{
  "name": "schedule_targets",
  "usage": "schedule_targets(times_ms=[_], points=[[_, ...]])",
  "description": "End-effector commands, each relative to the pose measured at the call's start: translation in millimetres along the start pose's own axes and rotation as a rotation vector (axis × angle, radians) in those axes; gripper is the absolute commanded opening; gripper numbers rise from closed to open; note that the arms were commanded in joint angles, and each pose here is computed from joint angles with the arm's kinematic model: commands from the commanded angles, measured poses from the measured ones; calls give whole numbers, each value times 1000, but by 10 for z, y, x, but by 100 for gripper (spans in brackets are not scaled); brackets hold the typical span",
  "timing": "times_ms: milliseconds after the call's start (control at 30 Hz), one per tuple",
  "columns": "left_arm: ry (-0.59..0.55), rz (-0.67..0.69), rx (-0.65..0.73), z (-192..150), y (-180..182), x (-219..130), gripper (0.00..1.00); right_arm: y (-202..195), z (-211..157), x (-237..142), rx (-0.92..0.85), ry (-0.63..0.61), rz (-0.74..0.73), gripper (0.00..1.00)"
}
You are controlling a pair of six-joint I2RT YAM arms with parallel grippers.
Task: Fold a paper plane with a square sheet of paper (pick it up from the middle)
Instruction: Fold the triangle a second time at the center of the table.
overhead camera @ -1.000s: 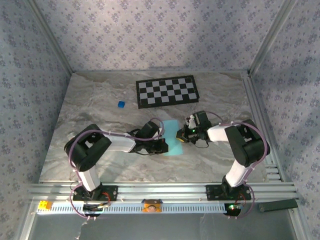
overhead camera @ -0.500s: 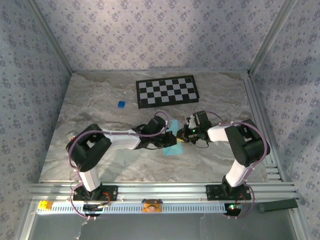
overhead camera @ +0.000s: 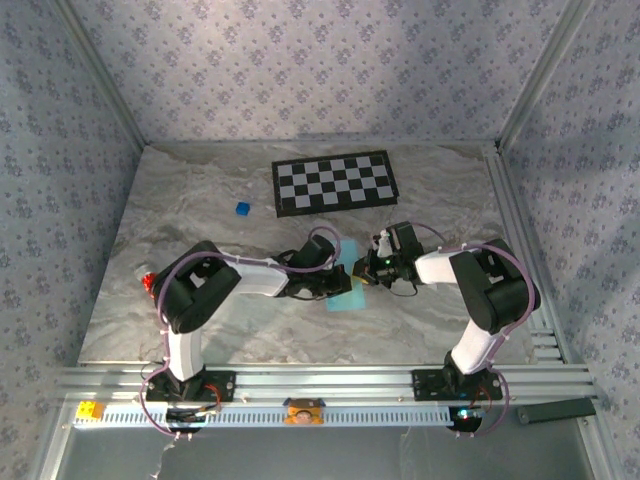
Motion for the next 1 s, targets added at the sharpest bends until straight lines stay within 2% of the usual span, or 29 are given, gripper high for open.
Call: schedule_targets(times_ms=[0,233,600,967], points=[[20,55,-40,-64,165,39,6,-361,-181,26,69,29,-154,0],[46,63,-71,-224,339,-68,7,-393,-195,25,68,31,-171,0],[79,93,-24,-339,410,-233,9,-352,-169,10,64,27,-165,0],[155,241,82,-524,626,-473,8,-346,-165,5,64,28,-166,0]])
Point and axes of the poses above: each hand's point on the last joint's axis, 136 mm out from that joint toward the fingers, its own x axis out along the fingers, its own y axis along the line the jaws close on, z = x × y, the point moved 6 cm from there along -x, back along the fingers, and after that the axes turned 3 degrees about -x, right-handed, at the moved point
